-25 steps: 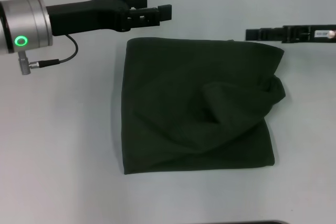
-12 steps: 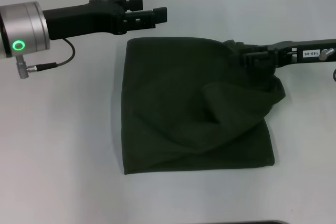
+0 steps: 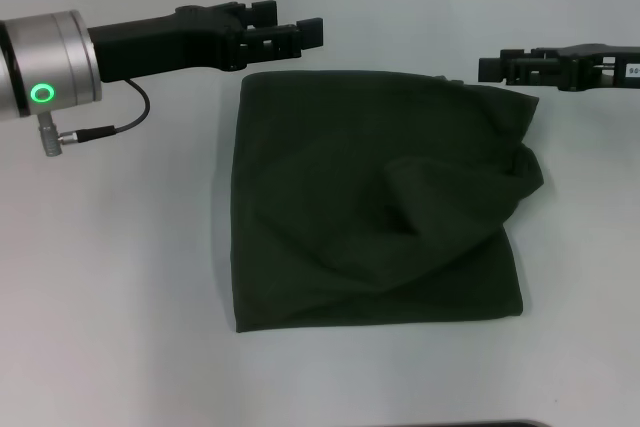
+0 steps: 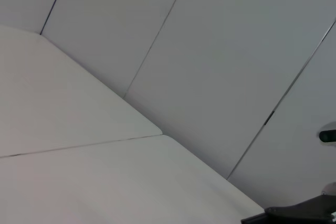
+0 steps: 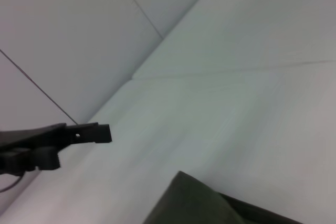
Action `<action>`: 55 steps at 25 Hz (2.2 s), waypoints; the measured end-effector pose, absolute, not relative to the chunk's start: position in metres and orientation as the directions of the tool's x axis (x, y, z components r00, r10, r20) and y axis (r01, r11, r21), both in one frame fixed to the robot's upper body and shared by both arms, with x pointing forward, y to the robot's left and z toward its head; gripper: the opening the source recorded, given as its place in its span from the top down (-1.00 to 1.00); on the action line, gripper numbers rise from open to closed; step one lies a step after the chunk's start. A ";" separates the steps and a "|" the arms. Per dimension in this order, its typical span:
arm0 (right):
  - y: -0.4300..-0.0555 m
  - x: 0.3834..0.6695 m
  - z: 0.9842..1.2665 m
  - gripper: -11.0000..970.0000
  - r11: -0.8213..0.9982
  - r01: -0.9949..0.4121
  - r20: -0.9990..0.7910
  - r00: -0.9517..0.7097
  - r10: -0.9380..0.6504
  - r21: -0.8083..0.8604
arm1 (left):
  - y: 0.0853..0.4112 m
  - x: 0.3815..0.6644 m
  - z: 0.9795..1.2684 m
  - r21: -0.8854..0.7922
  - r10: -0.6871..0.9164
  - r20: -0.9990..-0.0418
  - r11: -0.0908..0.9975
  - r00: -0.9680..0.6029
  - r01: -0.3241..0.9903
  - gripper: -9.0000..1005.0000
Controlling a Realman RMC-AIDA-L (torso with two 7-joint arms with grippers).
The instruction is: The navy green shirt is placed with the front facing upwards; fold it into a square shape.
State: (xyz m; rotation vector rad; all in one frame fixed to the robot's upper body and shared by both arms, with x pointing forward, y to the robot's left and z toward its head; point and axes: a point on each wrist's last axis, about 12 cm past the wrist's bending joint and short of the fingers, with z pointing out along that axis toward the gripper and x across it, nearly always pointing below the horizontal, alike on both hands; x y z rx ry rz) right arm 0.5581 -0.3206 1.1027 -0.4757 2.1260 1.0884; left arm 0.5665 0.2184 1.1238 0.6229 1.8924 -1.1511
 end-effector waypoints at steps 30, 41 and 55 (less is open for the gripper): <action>-0.309 0.557 1.065 -0.52 0.676 -0.513 -0.686 -0.728 -0.016 0.529 | 0.215 0.566 1.117 -0.489 -0.012 -0.841 0.447 -0.542 0.749 -0.80; -0.292 0.553 1.085 -0.51 0.531 -0.659 -0.720 -0.682 -0.124 0.533 | 0.217 0.563 1.116 -0.493 -0.013 -0.839 0.442 -0.544 0.749 -0.80; -0.258 0.560 1.073 -0.51 0.512 -0.709 -0.698 -0.666 -0.261 0.485 | 0.216 0.564 1.116 -0.492 -0.019 -0.841 0.440 -0.540 0.751 -0.80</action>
